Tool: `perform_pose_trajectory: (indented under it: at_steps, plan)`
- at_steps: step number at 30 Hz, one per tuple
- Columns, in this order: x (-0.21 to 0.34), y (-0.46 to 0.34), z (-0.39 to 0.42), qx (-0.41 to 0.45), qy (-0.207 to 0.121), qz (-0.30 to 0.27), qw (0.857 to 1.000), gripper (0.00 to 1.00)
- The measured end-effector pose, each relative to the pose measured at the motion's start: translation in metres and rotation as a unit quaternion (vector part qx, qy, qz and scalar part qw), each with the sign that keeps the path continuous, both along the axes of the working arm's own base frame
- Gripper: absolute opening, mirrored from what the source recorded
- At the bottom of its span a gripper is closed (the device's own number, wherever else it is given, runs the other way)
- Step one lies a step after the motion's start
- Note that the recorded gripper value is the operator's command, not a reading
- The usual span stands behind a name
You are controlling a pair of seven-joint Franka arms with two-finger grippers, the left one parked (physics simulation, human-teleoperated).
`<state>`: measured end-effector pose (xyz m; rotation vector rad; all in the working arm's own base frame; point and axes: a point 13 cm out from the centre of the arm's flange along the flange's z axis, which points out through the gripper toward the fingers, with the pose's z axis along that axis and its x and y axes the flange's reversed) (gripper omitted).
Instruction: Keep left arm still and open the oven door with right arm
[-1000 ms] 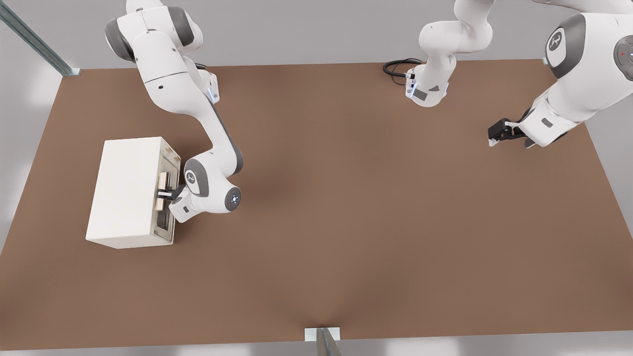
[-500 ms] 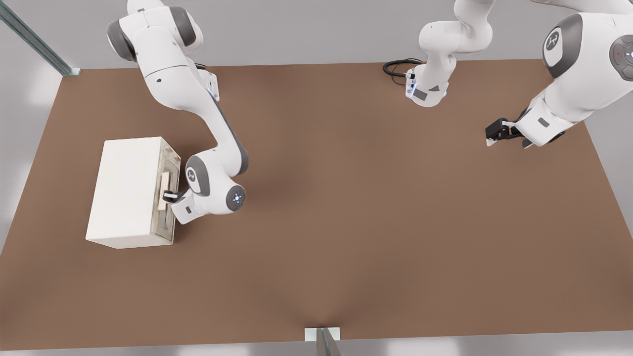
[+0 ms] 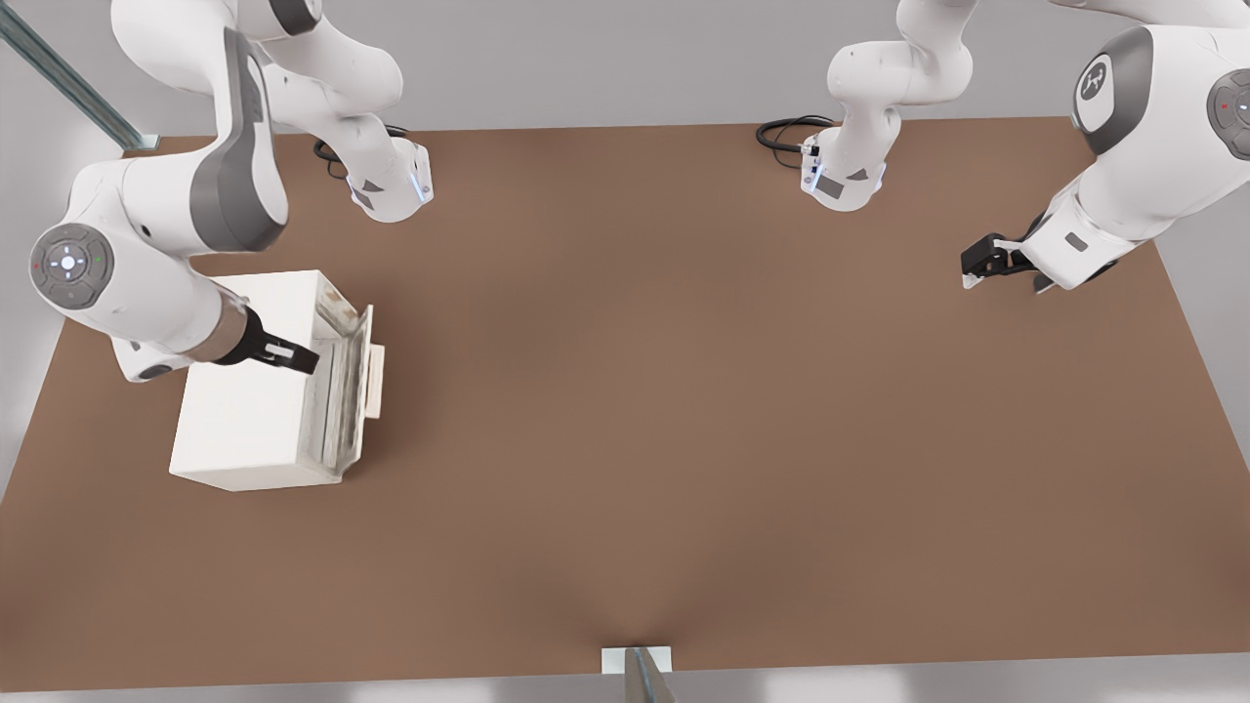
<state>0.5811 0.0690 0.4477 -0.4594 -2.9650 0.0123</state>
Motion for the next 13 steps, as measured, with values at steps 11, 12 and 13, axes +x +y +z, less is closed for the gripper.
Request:
perform_pose_trajectory:
  at_steps: [11,12,13]
  plan:
    - [-0.0005,0.0027,-0.0031,0.022,0.001,0.06,0.998,1.0]
    - [-0.0005,0.0027,-0.0031,0.023,0.001,0.064,0.998,1.0]
    - [-0.0004,0.0026,-0.0031,0.023,0.0,0.068,0.997,1.0]
